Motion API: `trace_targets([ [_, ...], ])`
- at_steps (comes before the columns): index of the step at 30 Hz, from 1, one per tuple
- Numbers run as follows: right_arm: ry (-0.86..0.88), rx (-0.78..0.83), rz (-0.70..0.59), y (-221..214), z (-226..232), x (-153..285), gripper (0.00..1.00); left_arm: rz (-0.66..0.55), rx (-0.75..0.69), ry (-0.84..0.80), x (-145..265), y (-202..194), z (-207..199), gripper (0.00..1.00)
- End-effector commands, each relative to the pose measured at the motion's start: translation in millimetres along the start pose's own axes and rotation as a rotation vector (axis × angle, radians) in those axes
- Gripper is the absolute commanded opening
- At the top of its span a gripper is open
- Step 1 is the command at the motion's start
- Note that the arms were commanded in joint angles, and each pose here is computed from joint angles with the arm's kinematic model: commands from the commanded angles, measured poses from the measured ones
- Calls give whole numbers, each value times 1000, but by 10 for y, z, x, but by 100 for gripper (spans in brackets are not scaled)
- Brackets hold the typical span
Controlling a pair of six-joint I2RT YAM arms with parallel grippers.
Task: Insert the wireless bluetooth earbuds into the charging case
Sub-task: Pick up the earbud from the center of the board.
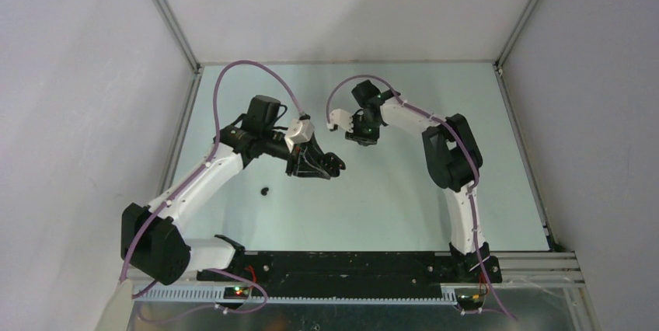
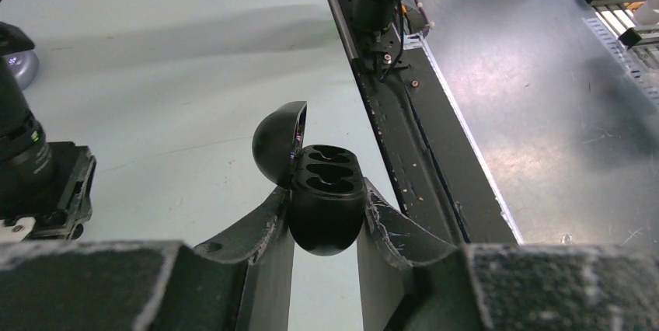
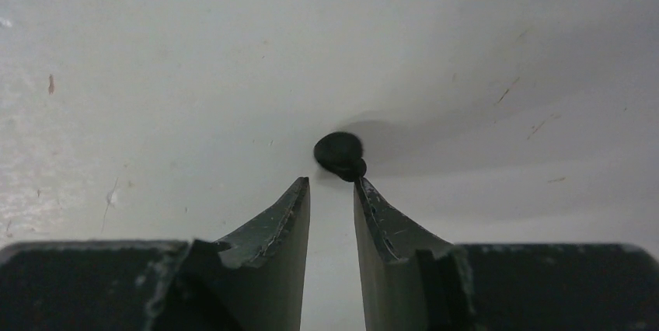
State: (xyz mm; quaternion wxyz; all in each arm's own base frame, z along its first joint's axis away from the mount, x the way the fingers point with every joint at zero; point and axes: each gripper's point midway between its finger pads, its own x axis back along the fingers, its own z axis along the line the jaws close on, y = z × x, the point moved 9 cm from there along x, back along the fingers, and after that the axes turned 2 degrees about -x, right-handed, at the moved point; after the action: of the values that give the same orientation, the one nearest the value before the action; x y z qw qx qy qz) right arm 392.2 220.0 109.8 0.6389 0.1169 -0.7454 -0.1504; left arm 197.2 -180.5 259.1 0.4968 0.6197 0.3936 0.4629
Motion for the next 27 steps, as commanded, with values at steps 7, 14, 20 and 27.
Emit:
trace_targets([
  [7,-102,127,-37,63,107,107,33,-13,-69,-4,9,155,-7,0],
  [14,-107,110,-51,135,171,125,33,-12,-74,-3,11,161,-14,0],
  [20,-39,-49,-76,264,103,373,32,-12,-76,-2,14,164,-17,0],
  [27,141,-279,-190,399,134,722,32,-14,-77,-4,13,166,-11,0],
])
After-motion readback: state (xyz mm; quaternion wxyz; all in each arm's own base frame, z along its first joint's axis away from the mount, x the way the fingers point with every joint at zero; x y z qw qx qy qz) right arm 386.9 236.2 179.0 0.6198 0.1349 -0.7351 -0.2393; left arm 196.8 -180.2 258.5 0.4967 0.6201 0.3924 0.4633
